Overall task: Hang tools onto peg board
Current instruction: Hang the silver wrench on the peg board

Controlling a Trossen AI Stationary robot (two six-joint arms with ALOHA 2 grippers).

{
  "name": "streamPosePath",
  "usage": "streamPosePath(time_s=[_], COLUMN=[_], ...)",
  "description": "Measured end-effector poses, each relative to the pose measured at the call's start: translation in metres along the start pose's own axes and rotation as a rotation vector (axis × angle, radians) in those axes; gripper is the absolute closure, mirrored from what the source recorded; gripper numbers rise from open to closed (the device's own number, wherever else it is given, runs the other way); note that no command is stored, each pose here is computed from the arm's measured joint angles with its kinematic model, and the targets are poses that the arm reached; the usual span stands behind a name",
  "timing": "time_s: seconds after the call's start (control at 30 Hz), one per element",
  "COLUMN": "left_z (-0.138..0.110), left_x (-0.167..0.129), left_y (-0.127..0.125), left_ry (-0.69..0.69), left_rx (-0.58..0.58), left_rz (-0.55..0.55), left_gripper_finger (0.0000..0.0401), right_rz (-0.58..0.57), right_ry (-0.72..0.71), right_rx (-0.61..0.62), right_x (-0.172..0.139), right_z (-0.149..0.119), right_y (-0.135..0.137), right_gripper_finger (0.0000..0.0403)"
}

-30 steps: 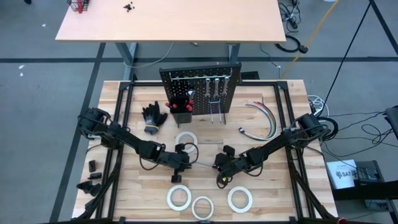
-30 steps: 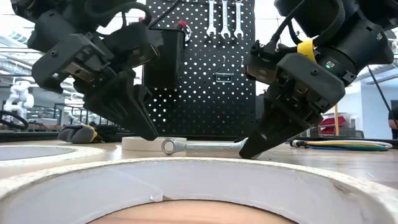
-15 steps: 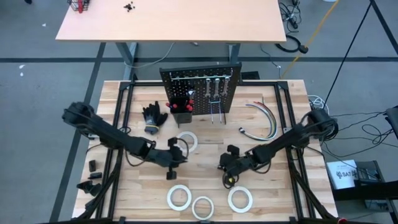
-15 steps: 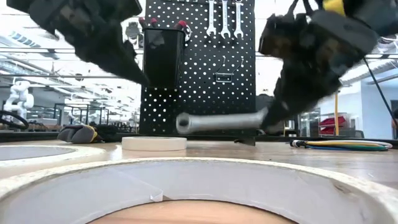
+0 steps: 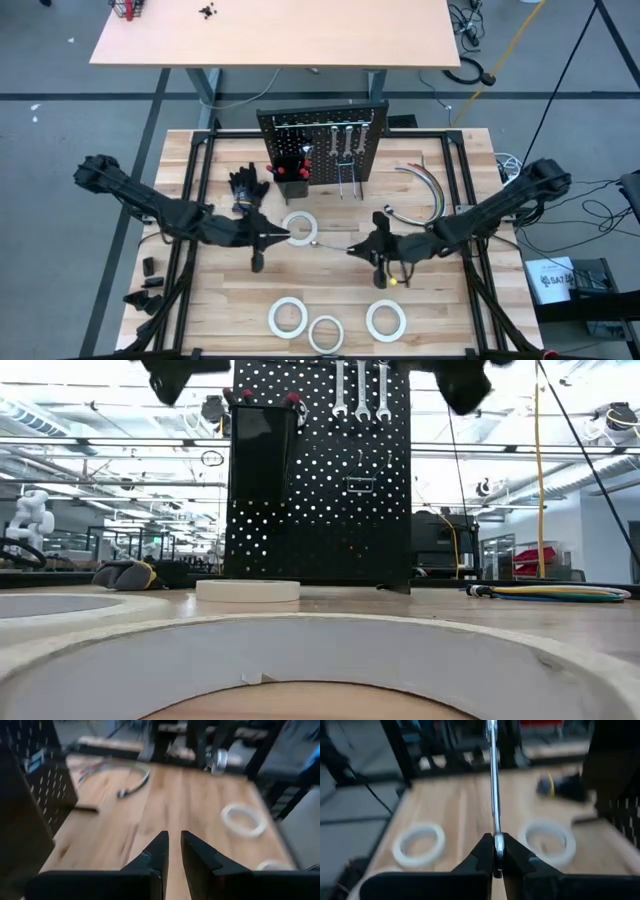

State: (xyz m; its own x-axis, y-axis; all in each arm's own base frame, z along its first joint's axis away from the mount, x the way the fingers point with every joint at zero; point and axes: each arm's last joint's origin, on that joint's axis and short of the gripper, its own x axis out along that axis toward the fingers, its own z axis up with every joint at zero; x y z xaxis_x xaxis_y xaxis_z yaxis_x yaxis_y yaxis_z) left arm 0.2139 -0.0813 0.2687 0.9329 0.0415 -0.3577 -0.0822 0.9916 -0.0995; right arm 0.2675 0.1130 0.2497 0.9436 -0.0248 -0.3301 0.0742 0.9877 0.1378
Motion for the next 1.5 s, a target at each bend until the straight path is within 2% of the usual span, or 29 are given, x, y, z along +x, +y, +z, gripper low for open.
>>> streamPosePath(time_s=[0.2,0.37,0.5,0.57,0.67,0.8,0.97,1.13,1.5], left_z=[0.02,0.032,0.042,0.041,0.034,0.027,0.033,0.035,0.057], left_x=[-0.01,-0.004,0.004,0.012,0.027,0.043,0.047,0.051,0.052], left_y=[-0.001,-0.009,-0.019,-0.022,-0.026,-0.029,-0.028,-0.019,-0.013], left_ry=[-0.181,-0.306,-0.451,-0.496,-0.49,-0.505,-0.64,-0.647,-0.703], left_rx=[-0.136,-0.149,-0.11,-0.1,-0.106,-0.1,-0.054,-0.055,-0.045], left_rz=[-0.037,-0.114,-0.225,-0.23,-0.193,-0.18,-0.145,-0.104,-0.153], left_gripper_finger=[0.0349,0.0342,0.0306,0.028,0.0244,0.0213,0.0204,0.0204,0.0204], right_rz=[0.044,0.007,0.001,0.008,0.013,0.017,0.025,0.053,0.052], right_ry=[-0.278,-0.434,-0.454,-0.464,-0.503,-0.532,-0.527,-0.528,-0.526], right_rx=[-0.023,-0.016,-0.009,0.002,0.019,0.029,0.044,0.062,0.065], right_x=[-0.012,-0.011,-0.004,0.001,0.005,0.01,0.012,0.011,0.012], right_z=[0.034,0.047,0.045,0.043,0.043,0.041,0.039,0.039,0.04], right_y=[0.003,0.002,0.001,0.002,0.004,0.006,0.007,0.008,0.007], right_gripper_finger=[0.0395,0.0395,0.0395,0.0395,0.0395,0.0395,0.0395,0.0395,0.0395])
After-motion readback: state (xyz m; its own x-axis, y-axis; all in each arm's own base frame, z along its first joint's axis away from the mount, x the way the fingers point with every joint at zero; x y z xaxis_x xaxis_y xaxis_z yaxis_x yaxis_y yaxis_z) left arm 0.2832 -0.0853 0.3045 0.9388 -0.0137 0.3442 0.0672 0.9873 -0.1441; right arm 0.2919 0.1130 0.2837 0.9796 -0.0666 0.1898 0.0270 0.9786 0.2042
